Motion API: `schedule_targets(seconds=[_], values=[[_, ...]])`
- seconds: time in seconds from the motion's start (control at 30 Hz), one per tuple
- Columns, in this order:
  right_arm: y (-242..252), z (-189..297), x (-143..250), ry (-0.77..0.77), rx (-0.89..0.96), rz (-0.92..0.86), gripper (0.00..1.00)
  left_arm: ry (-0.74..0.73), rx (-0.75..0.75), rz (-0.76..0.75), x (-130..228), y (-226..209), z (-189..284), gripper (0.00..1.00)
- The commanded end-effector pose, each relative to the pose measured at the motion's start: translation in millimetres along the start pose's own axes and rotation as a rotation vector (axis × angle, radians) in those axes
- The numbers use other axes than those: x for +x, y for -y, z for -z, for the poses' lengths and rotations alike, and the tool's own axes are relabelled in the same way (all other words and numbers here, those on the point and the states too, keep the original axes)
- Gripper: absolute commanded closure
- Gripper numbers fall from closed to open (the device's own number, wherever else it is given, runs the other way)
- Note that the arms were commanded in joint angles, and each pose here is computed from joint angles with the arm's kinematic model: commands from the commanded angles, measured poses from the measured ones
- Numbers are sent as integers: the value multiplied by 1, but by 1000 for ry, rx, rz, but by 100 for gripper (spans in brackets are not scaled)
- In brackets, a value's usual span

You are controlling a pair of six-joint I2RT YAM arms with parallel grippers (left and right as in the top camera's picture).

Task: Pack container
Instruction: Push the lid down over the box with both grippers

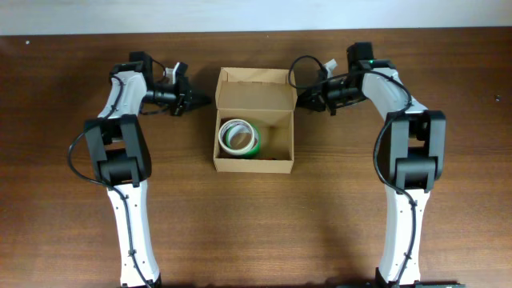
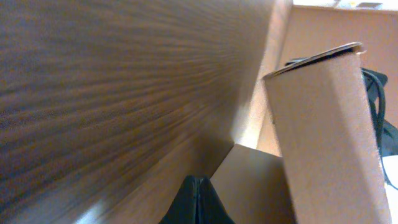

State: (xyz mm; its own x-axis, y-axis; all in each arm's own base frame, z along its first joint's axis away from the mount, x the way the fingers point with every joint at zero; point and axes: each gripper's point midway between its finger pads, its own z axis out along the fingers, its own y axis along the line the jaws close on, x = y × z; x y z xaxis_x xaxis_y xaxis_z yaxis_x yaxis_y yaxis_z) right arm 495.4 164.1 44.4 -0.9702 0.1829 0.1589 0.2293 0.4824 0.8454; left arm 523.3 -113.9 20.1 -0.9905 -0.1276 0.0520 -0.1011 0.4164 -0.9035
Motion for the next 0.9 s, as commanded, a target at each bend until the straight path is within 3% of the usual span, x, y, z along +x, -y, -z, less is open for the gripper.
schedule_targets(seconds=[0.0,0.47,0.87], values=[[1,-18,8,-45,-21,-26,96,-47,55,41,8,10,-22,99],[-32,-19,3,-52,-174,117,96,-57,111,-28,5,35,-31,99],[-67,-4,1,-27,-228,248,96,29,82,-209,-22,105,1,99]])
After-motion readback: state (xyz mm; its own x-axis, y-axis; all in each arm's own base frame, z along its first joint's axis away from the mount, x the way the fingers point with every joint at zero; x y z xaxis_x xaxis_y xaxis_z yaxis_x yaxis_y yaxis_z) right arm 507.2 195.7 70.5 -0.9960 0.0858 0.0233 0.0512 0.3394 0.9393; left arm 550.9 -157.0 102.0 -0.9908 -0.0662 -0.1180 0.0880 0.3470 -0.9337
